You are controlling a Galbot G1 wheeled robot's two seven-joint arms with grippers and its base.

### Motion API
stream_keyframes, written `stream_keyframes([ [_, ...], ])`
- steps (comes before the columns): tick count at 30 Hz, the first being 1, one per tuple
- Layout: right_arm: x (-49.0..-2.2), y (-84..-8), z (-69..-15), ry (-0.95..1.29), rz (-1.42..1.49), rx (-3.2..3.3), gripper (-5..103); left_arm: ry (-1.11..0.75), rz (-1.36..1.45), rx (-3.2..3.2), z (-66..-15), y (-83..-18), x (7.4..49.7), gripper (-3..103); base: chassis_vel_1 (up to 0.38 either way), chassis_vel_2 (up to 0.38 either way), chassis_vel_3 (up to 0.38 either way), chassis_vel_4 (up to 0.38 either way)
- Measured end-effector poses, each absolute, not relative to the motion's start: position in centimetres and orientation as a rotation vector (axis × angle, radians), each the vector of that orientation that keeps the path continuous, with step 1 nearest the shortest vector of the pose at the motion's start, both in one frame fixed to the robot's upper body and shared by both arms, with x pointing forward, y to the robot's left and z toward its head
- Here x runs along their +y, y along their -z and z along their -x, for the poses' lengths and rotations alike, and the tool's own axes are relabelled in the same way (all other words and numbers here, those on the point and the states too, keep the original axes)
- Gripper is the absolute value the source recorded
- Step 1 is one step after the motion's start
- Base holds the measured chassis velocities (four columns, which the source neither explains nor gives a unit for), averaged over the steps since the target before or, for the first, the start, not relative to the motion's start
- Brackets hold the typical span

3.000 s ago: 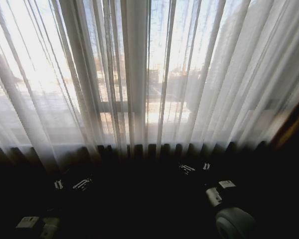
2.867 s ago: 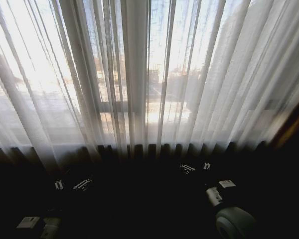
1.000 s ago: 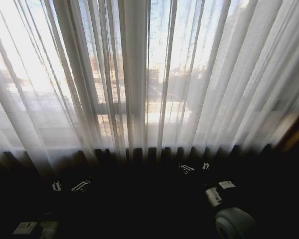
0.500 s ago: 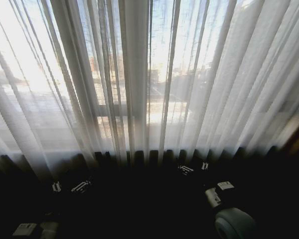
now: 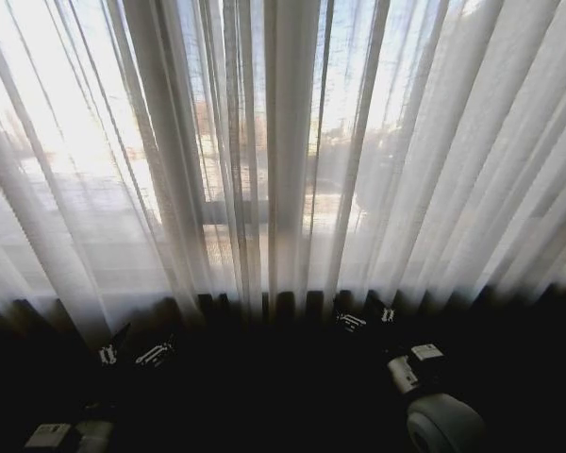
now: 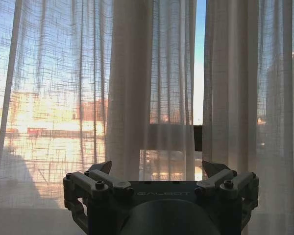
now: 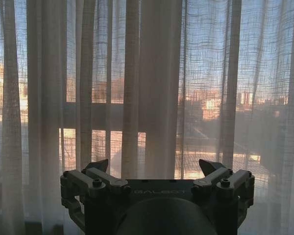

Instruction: Open the curtains by pulling them apart, changing their state from closed to fully open.

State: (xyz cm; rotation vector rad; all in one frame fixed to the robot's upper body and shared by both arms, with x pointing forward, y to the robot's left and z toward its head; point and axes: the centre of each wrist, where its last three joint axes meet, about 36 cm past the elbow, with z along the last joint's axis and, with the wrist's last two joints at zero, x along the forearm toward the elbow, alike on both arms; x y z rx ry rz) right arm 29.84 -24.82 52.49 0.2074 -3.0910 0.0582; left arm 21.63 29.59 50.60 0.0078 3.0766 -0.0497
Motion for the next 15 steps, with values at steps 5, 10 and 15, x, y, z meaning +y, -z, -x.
stream_keyframes([
  [5, -24.85, -52.21, -29.89, -0.050, -0.205, -3.101, 100, 0.037, -0.015, 3.066, -21.31, -50.20, 29.65, 100, 0.279, 0.403, -0.276, -0.418],
  [10, -24.82, -52.06, -29.89, -0.042, -0.204, -3.106, 100, 0.027, -0.007, 3.051, -20.97, -49.94, 29.75, 100, 0.195, 0.371, -0.183, -0.379],
  [15, -24.83, -52.06, -29.88, -0.045, -0.207, -3.106, 100, 0.037, 0.005, 3.046, -20.87, -49.68, 29.68, 100, 0.019, 0.239, 0.042, -0.276],
])
